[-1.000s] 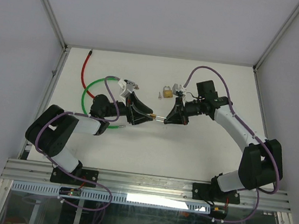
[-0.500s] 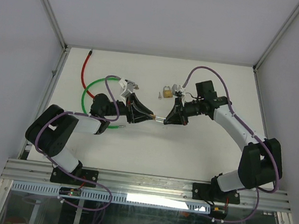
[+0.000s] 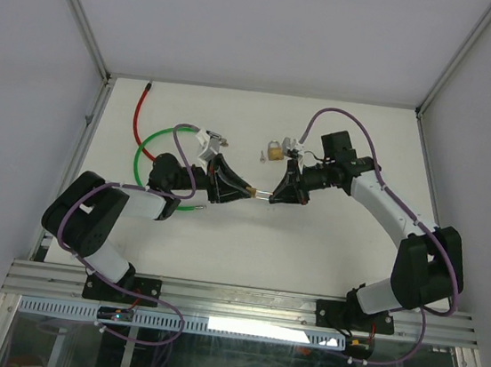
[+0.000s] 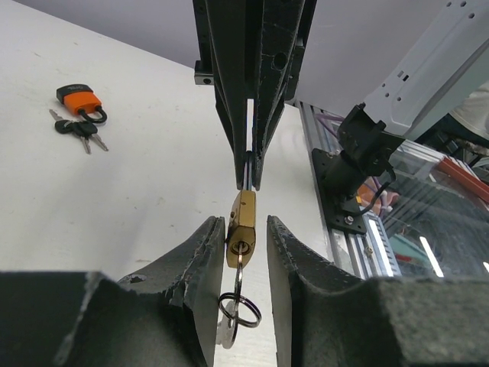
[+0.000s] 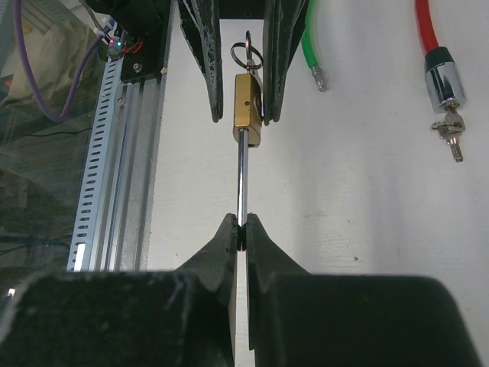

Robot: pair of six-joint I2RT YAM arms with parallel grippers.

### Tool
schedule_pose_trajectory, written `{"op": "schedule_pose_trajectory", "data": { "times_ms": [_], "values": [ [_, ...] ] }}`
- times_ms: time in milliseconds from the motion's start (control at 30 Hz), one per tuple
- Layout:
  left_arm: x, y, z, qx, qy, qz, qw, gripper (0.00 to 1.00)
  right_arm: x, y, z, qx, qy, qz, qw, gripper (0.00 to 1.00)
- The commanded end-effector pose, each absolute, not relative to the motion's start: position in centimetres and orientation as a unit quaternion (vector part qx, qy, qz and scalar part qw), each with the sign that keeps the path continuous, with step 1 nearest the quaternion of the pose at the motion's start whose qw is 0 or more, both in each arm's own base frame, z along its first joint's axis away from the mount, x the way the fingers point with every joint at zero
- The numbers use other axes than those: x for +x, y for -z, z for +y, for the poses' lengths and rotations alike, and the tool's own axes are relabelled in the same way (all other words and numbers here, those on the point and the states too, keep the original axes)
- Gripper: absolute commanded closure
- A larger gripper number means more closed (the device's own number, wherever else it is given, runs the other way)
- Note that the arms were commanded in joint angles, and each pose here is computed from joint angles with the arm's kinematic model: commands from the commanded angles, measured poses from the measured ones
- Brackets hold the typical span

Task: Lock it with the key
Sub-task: Lock the lock.

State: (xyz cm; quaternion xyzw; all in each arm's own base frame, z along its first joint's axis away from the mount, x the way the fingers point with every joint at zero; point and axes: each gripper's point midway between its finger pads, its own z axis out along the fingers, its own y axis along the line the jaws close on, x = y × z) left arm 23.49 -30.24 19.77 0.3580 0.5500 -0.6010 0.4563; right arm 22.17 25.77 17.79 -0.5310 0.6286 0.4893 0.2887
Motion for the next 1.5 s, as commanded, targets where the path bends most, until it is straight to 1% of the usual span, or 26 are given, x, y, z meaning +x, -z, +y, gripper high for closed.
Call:
{"op": "schedule_pose_trajectory", "data": {
  "times_ms": [0,100,167,200,300,333,500,833,1067,1467],
  "values": [
    [22.9,-21.1,-30.9,0.391,0.602,0.515,0.468,0.71,22.8,-20.1,26.5,-0.550,-0.488,0.597,0.320,1.00],
    [22.9,-21.1,-31.1,0.393,0.604,0.514,0.465,0.73,22.8,-20.1,26.5,-0.550,-0.489,0.597,0.320,1.00],
    [22.8,-21.1,-31.1,0.394,0.605,0.513,0.464,0.77,22.8,-20.1,26.5,-0.550,-0.488,0.597,0.320,1.00],
    [22.7,-21.0,-31.1,0.395,0.605,0.513,0.463,0.80,22.8,-20.1,26.5,-0.550,-0.489,0.597,0.320,1.00],
    [22.6,-21.0,-31.2,0.397,0.608,0.512,0.459,0.96,22.8,-20.1,26.5,-0.550,-0.488,0.597,0.320,1.00],
    [22.6,-21.0,-31.1,0.396,0.609,0.512,0.458,1.00,22.8,-20.1,26.5,-0.550,-0.489,0.597,0.320,1.00],
    [22.4,-20.9,-31.0,0.390,0.611,0.513,0.460,1.00,22.7,-20.3,26.5,-0.551,-0.490,0.594,0.321,1.00],
    [22.0,-21.2,-31.6,0.378,0.619,0.505,0.468,1.00,21.7,-21.5,27.0,-0.536,-0.532,0.580,0.306,1.00],
    [21.6,-21.2,-32.6,0.369,0.630,0.504,0.462,1.00,22.5,-21.2,27.1,-0.532,-0.508,0.593,0.327,1.00],
    [20.9,-20.6,-34.4,0.354,0.644,0.501,0.457,1.00,22.6,-20.5,27.7,-0.529,-0.503,0.599,0.328,1.00]
  ]
}}
